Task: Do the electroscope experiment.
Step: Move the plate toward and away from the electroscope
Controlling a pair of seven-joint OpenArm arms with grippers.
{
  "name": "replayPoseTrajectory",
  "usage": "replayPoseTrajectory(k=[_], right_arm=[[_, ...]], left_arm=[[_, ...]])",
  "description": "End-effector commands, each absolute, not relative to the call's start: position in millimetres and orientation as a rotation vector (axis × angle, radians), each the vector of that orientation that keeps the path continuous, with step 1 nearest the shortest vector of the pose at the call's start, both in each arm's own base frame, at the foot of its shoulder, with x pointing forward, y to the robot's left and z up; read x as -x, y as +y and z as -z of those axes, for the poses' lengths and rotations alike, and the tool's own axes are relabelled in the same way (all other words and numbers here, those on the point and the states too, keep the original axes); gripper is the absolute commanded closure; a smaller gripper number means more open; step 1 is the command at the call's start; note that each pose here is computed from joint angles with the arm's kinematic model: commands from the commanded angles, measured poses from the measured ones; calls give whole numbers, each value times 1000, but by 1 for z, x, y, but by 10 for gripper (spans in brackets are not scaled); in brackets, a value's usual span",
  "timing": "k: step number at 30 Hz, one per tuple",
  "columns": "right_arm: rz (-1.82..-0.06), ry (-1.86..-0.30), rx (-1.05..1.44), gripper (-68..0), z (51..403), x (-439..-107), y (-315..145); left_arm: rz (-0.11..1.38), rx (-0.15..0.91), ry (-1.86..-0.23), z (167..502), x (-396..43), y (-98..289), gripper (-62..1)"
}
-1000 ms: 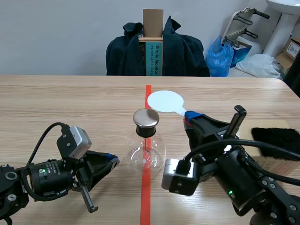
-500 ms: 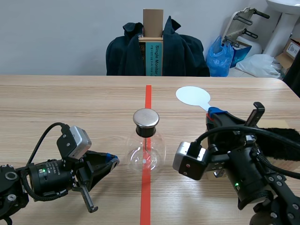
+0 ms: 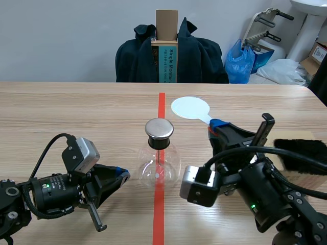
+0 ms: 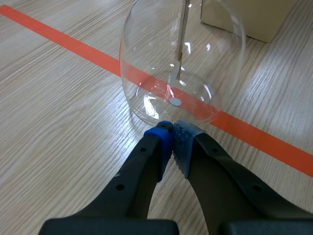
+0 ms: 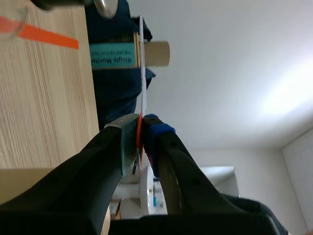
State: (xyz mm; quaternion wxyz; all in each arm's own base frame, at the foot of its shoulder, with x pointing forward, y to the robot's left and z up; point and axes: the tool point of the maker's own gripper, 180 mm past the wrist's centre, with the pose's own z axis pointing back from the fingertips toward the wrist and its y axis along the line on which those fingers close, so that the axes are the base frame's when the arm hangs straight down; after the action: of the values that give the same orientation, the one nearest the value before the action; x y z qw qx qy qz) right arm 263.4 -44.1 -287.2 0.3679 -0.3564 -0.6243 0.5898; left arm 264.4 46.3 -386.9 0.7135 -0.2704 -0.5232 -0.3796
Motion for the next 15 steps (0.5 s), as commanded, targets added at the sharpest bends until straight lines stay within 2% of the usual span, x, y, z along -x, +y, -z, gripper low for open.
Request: replayPoseTrajectory(k=[1,15], right_arm=[[-1524,-1644,926,-8,279,-264,-42],[-1681,-1778,801,-8,279,-243,-12]], left_arm=[[836,612,-1196,377,-269,44,-28],[836,612,-1196,377,-269,44,-28]])
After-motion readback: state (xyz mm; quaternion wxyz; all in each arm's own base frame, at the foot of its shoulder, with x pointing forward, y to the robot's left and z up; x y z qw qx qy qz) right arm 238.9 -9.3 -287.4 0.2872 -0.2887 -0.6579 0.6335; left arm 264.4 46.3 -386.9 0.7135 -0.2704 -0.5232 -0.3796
